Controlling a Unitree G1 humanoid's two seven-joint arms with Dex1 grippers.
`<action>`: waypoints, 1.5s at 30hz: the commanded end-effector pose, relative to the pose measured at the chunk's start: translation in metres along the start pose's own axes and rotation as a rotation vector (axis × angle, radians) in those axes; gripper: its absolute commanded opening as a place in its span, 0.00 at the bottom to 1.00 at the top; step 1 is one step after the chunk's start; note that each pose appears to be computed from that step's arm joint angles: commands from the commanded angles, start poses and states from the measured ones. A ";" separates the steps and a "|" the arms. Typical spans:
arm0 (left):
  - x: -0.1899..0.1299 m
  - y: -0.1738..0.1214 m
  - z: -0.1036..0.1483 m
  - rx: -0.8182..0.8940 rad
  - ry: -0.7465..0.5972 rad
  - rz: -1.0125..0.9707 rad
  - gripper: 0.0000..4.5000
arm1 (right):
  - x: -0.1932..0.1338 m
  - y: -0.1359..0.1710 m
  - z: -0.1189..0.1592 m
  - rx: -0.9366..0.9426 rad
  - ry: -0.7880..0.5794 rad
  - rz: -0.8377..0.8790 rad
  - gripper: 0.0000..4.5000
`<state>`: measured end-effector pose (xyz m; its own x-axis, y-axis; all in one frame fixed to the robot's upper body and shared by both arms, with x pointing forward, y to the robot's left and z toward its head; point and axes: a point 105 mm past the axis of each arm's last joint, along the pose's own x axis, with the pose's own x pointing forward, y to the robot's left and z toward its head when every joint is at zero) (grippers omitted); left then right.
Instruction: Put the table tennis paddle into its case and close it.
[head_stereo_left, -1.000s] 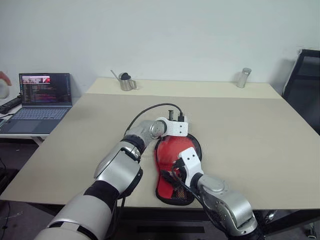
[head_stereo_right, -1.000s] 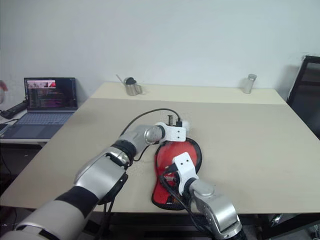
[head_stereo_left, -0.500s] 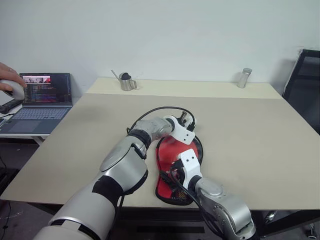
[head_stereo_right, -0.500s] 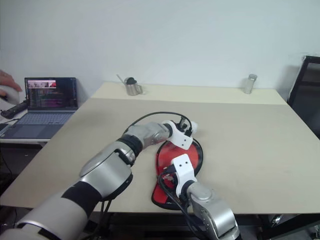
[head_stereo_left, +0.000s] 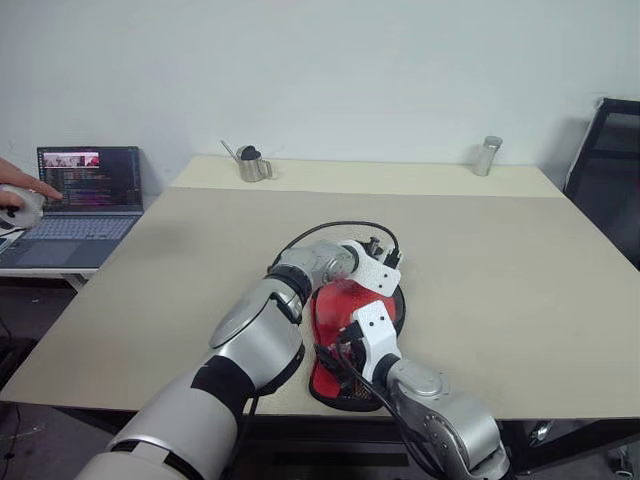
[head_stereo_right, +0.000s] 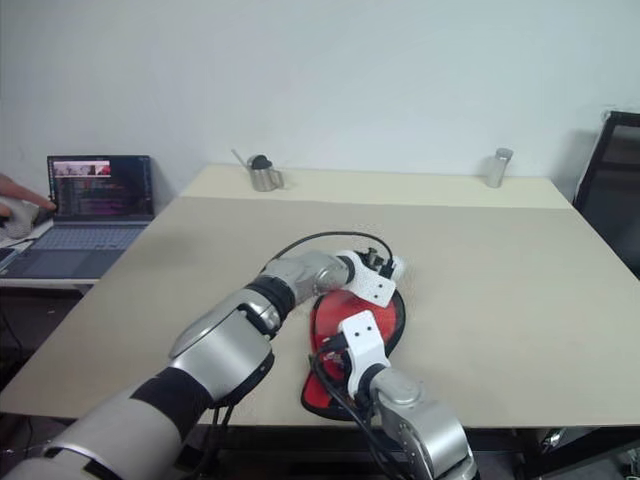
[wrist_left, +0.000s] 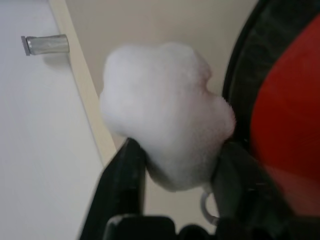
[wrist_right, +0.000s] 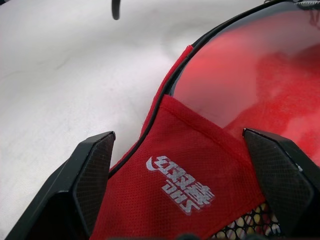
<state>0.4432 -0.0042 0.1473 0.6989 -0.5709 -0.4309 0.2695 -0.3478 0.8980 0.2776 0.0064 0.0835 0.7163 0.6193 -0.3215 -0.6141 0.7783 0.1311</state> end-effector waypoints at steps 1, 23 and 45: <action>-0.004 0.027 0.007 -0.023 -0.035 0.077 0.74 | 0.005 0.009 -0.048 0.066 0.201 0.044 1.00; -0.068 0.076 -0.018 -0.506 -0.402 0.283 0.97 | 0.009 0.000 -0.012 0.046 0.097 0.136 1.00; -0.187 -0.047 -0.096 -1.166 -0.353 0.259 0.97 | -0.047 -0.082 0.113 -0.269 -0.174 0.300 1.00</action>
<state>0.3683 0.1915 0.1661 0.6470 -0.7509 -0.1325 0.7318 0.5628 0.3844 0.3275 -0.0737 0.1897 0.5485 0.8230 -0.1479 -0.8355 0.5466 -0.0565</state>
